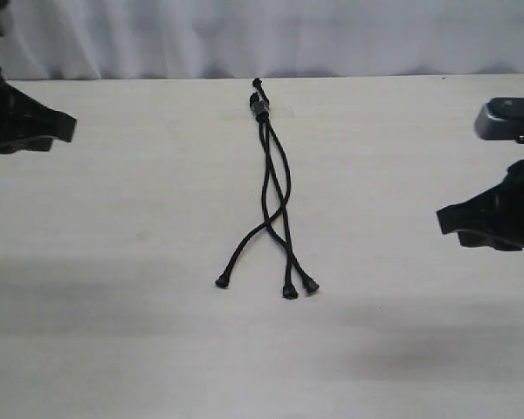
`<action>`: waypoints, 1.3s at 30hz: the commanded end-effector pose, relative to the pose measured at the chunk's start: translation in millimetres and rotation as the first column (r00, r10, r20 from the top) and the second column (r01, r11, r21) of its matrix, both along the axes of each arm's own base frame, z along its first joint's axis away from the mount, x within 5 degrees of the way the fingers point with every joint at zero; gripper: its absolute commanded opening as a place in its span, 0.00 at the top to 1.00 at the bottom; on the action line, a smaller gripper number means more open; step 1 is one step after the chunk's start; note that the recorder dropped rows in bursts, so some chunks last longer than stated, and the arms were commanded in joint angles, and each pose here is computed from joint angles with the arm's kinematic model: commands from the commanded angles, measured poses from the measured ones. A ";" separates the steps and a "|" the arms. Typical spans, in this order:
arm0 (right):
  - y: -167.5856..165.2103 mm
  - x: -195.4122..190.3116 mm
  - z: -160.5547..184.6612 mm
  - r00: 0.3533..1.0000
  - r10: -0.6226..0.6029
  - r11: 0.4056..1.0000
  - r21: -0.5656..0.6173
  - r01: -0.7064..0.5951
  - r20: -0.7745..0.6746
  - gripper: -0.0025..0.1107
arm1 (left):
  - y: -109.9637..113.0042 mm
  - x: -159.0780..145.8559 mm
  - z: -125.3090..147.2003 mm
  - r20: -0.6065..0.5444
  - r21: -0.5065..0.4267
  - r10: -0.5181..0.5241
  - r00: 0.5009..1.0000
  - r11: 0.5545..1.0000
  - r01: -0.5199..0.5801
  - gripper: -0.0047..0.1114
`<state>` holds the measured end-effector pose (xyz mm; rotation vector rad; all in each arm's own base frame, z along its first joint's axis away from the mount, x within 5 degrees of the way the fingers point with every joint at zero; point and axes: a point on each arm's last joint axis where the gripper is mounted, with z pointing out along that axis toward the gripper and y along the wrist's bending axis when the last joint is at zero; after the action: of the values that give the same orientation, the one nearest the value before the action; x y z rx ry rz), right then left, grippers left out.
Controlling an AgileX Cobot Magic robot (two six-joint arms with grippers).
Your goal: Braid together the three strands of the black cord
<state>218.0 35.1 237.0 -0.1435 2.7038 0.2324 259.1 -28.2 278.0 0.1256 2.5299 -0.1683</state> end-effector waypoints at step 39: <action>-27.4 -168.2 -30.6 0.590 -0.088 0.996 0.055 0.073 0.802 0.94 | 23.6 -211.4 -20.0 0.873 -0.038 0.063 0.483 0.997 -0.062 0.96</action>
<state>51.2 9.0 225.5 -0.0760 1.7665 0.1443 50.0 -5.9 277.7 0.0643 1.4927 -0.0862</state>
